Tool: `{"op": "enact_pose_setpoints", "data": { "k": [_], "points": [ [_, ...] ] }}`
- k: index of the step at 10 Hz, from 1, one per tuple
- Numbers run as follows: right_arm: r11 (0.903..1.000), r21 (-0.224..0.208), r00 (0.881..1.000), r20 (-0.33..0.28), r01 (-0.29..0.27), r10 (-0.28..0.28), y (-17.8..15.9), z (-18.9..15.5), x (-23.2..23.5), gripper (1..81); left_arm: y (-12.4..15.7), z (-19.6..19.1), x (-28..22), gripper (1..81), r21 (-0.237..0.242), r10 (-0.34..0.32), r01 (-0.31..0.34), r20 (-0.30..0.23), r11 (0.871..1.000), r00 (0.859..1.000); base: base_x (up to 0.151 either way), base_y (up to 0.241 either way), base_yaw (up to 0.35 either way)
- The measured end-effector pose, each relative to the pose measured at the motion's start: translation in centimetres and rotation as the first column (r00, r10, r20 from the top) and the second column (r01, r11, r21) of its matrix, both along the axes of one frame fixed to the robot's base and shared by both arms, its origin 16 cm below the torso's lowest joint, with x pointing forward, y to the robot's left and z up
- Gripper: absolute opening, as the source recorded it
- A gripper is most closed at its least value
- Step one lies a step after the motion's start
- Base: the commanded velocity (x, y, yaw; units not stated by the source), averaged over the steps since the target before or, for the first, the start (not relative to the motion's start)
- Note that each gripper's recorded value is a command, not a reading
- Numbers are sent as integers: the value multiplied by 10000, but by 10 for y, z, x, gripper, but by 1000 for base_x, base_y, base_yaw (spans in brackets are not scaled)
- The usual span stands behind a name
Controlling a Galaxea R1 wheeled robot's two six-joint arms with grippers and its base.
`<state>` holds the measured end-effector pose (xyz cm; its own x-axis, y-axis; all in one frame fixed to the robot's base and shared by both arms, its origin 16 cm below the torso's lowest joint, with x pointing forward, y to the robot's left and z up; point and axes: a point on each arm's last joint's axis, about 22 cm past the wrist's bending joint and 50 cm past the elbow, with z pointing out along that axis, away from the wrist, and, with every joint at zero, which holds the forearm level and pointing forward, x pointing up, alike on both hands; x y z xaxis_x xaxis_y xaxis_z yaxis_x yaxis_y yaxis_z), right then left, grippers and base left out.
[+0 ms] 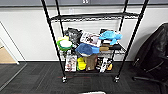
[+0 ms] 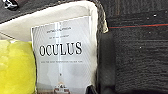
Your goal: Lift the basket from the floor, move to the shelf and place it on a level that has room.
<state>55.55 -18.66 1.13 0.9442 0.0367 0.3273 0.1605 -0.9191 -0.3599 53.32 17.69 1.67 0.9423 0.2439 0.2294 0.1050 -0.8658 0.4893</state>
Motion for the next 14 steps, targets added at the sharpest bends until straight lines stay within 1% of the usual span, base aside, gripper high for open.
{"op": "enact_pose_setpoints", "data": {
  "k": [2,3,5,7,8,9,10,11,12,14],
  "points": [
    [9997,260,9999,-128,-25,28,0,4,-5,10,4,2,-3,10,-113,47,-48,-109,9999,9999,0,0,0],
    [9987,517,9997,-219,-35,46,3,9,-9,10,5,4,-8,10,-253,7,-12,-206,9997,9998,0,0,0],
    [9939,1100,9984,-549,-71,132,8,18,-26,10,6,7,-32,10,-636,-268,228,-620,9977,9977,0,0,0],
    [9889,1477,9961,-887,172,-41,6,23,-42,10,6,14,-48,10,-990,-546,458,-884,9940,9946,0,0,0],
    [9863,1606,9945,-1022,372,-209,5,24,-46,10,6,19,-49,10,-1102,-604,502,-909,9926,9940,0,0,0],
    [9828,1747,9939,-1017,593,-419,6,28,-45,10,9,22,-49,10,-1097,-586,482,-936,9928,9939,0,0,0],
    [9791,1882,9931,-1018,774,-590,9,36,-44,10,11,27,-50,10,-1081,-565,454,-1019,9931,9932,0,0,0],
    [9748,2011,9904,-1171,966,-739,12,45,-47,10,11,36,-52,10,-1108,-620,489,-1173,9926,9912,0,0,0],
    [9718,2054,9865,-1375,1158,-885,10,53,-50,10,10,48,-49,10,-1180,-702,555,-1248,9915,9897,0,0,0],
    [9697,2041,9826,-1540,1342,-1035,7,69,-51,10,3,75,-34,10,-1308,-765,613,-1145,9895,9905,0,0,0]
  ]
}}
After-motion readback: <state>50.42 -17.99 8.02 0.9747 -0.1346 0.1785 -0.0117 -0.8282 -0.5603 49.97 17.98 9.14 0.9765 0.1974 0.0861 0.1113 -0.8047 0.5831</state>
